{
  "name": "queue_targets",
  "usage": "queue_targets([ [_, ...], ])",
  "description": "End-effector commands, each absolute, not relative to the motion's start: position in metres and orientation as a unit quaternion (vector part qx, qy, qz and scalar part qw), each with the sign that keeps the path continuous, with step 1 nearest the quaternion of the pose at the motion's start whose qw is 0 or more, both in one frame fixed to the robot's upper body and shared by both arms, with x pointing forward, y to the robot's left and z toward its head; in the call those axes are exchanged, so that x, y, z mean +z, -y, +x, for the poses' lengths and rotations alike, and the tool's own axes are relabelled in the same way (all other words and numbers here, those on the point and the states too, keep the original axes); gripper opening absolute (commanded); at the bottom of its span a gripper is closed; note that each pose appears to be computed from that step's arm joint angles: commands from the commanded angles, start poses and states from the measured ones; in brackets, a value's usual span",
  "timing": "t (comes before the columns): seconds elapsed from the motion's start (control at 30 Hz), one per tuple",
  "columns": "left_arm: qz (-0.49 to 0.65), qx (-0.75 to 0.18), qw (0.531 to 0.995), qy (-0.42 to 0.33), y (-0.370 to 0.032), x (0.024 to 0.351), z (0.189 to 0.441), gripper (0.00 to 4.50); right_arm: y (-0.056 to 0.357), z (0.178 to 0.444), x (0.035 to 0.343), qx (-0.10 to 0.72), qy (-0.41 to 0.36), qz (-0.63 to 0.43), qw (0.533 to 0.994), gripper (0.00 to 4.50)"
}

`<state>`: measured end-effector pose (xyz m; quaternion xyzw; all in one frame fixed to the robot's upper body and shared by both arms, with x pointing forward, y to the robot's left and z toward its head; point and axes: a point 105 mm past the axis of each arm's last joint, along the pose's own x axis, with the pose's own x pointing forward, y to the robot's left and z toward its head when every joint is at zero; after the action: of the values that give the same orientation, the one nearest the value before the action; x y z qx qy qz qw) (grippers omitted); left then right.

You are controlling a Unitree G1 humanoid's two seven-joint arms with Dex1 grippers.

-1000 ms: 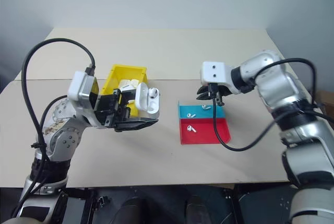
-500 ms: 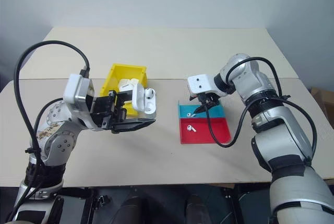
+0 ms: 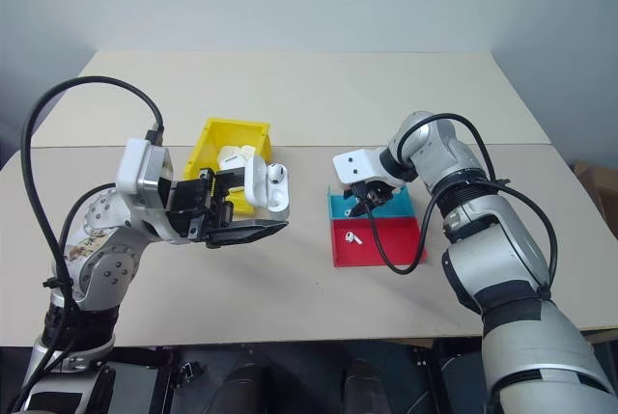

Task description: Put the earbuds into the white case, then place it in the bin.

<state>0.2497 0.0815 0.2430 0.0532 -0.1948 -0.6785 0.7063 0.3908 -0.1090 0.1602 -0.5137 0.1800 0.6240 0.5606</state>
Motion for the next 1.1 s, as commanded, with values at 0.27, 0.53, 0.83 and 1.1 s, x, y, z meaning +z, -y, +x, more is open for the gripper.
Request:
queue_targets([
  [0.27, 0.066, -0.671, 0.706, 0.217, -0.086, 0.253, 0.249, 2.70, 0.106, 0.398, 0.164, 0.609, -0.170, -0.542, 0.553, 2.34],
  [0.53, 0.069, -0.665, 0.712, 0.217, -0.087, 0.252, 0.249, 2.70, 0.103, 0.398, 0.153, 0.610, -0.178, -0.542, 0.550, 2.34],
  [0.83, 0.071, -0.663, 0.714, 0.214, -0.088, 0.252, 0.249, 2.70, 0.102, 0.399, 0.154, 0.608, -0.173, -0.516, 0.577, 0.65],
  [1.1, 0.065, -0.668, 0.709, 0.217, -0.087, 0.258, 0.255, 2.70, 0.117, 0.398, 0.208, 0.602, -0.112, -0.388, 0.688, 0.65],
])
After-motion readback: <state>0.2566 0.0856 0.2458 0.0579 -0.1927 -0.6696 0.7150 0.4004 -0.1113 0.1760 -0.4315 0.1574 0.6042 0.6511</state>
